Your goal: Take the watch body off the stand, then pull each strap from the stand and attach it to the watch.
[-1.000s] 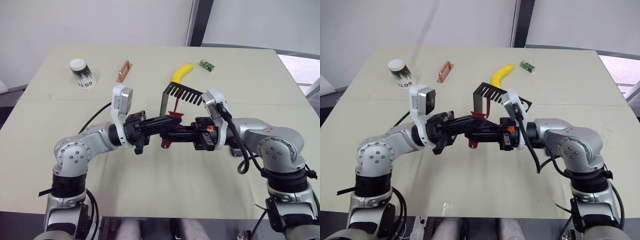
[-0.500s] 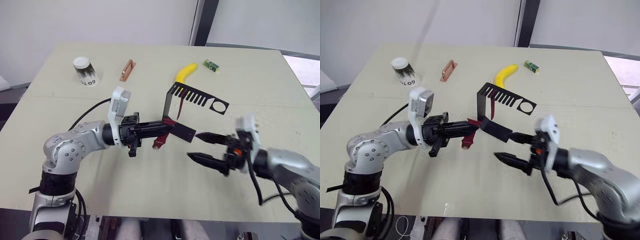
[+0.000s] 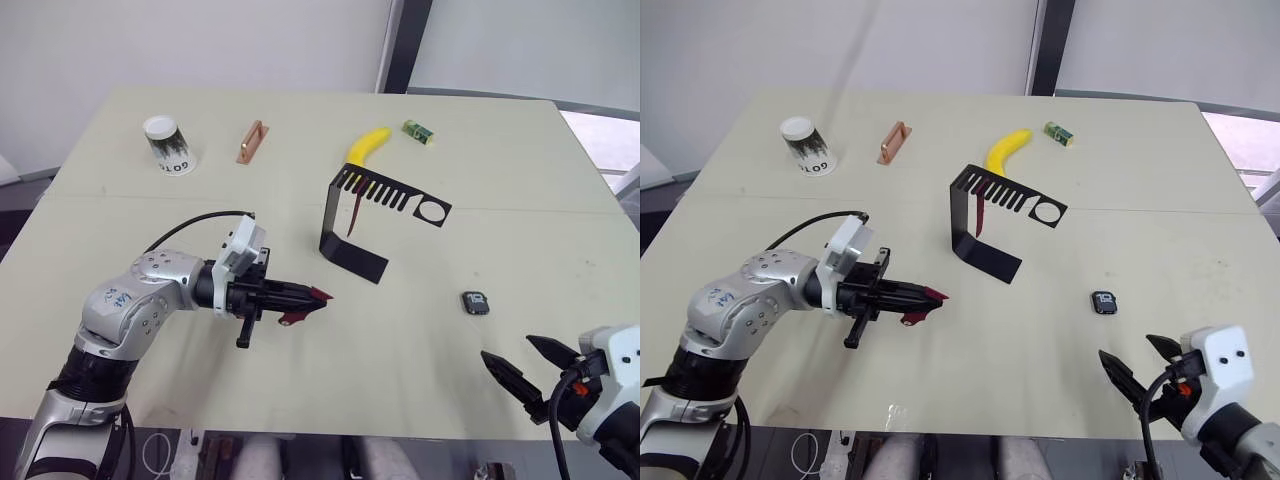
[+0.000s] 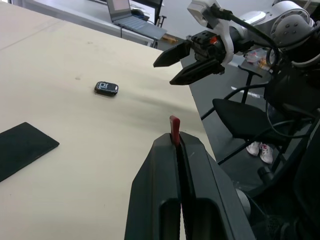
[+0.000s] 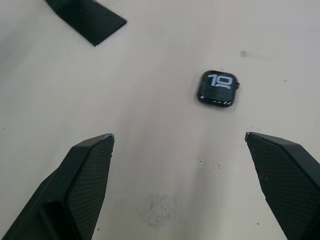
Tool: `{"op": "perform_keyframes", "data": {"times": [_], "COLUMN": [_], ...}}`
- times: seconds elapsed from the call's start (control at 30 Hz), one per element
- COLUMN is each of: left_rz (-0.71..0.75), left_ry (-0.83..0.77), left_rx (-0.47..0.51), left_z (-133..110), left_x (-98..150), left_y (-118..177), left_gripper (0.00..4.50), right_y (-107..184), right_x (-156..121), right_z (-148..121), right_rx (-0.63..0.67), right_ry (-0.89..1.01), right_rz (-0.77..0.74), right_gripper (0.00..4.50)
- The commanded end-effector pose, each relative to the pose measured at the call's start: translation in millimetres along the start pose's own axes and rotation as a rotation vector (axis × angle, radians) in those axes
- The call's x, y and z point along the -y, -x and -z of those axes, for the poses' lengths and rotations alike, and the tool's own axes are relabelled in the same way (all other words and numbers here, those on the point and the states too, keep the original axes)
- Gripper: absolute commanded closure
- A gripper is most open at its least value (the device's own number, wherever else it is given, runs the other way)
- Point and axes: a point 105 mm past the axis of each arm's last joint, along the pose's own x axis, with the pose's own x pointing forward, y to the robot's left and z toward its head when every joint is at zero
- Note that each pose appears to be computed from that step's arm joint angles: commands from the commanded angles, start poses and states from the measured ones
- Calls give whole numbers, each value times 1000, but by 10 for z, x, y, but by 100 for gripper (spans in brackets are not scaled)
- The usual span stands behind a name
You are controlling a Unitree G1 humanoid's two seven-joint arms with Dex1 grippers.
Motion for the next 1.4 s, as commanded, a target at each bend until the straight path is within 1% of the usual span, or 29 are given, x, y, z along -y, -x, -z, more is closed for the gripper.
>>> {"op": "perform_keyframes", "data": {"times": [0.03, 0.17, 0.3, 0.43, 0.57, 0.77, 0.93, 1.17, 1.3, 1.4], "left_rz": [19, 15, 3, -11, -22, -34, -45, -52, -56, -57], "left_ry": [-36, -42, -46, -48, -52, -56, -61, -63, -63, -63], "left_rx": [6, 19, 27, 29, 32, 38, 47, 51, 53, 56], "left_z": [-15, 1, -7, -18, -45, -68, -92, -115, -119, -121], "left_x": [43, 55, 36, 20, 34, 55, 50, 52, 56, 60], "left_y": [-21, -40, -44, -53, -74, -122, -141, -146, -149, -155], "left_gripper": [450, 450, 450, 450, 450, 450, 450, 450, 450, 450], "right_y": [-30, -199, -388, -547, -708, -861, -970, -1005, -1003, -1006], "right_x": [27, 82, 34, 85, 78, 198, 196, 257, 243, 246], "right_z": [-40, 26, 67, 120, 159, 200, 201, 244, 262, 266], "right_rx": [32, 33, 33, 28, 26, 26, 30, 26, 20, 18], "right_ry": [42, 32, 28, 9, -12, -31, -41, -74, -69, -71], "right_rz": [85, 162, 164, 210, 220, 286, 283, 329, 324, 328], "right_gripper": [5, 5, 5, 5, 5, 5, 5, 5, 113, 113]}}
